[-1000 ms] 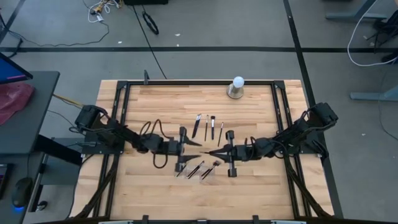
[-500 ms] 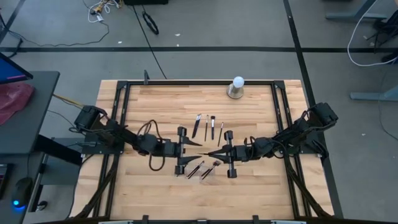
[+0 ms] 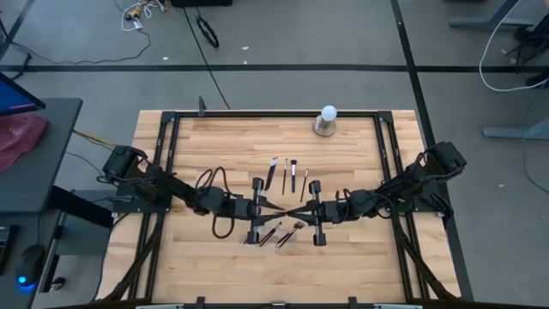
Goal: Put items in baskets/containers
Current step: Put the black liner brush into the transparent organizer
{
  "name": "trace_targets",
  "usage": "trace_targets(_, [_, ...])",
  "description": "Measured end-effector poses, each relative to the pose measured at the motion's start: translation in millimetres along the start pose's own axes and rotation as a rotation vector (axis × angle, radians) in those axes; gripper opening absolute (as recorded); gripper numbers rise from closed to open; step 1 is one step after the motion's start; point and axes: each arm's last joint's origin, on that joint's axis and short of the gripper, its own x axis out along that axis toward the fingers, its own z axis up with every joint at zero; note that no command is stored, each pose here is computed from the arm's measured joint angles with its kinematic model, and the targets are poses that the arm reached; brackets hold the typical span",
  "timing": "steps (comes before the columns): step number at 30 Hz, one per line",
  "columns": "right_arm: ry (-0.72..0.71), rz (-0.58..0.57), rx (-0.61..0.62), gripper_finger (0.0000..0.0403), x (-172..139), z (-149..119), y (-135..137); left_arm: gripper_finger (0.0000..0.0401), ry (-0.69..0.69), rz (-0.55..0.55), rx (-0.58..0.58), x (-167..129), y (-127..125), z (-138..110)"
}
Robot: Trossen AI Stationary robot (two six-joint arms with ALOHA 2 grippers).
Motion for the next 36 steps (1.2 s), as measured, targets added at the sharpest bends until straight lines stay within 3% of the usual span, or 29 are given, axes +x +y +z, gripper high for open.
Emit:
trace_targets(2, [0.011, 0.004, -0.002, 0.001, 0, -1, 0, 0.0023, 0.004, -0.026, 0.005, 0, -1, -1])
trace_targets(5, [0.044, -0.035, -0.01, 0.0024, 0, -3, 1, 0.0019, 0.019, -0.036, 0.0, -1, -3, -2])
trace_targets(11, [0.127, -0.257, -0.053, 0.0093, -14, 15, 0, 0.0019, 0.165, 0.018, 0.005, -8, -12, 18])
trace_targets(15, [0.217, -0.37, -0.1, 0.0137, -31, 32, 4, 0.0019, 0.388, -0.024, -0.037, -10, -18, 44])
trace_targets(22, [0.271, -0.338, -0.059, 0.0174, -46, 43, 11, 0.0024, 0.927, -0.028, -0.17, -7, -19, 84])
trace_targets(25, [0.29, -0.329, -0.067, 0.0177, -46, 39, 13, 0.0025, 1.042, -0.058, -0.209, -11, -19, 81])
trace_targets(36, [0.31, -0.325, -0.079, 0.0178, -45, 35, 14, 0.0028, 1.1, -0.079, -0.457, -24, -14, 35])
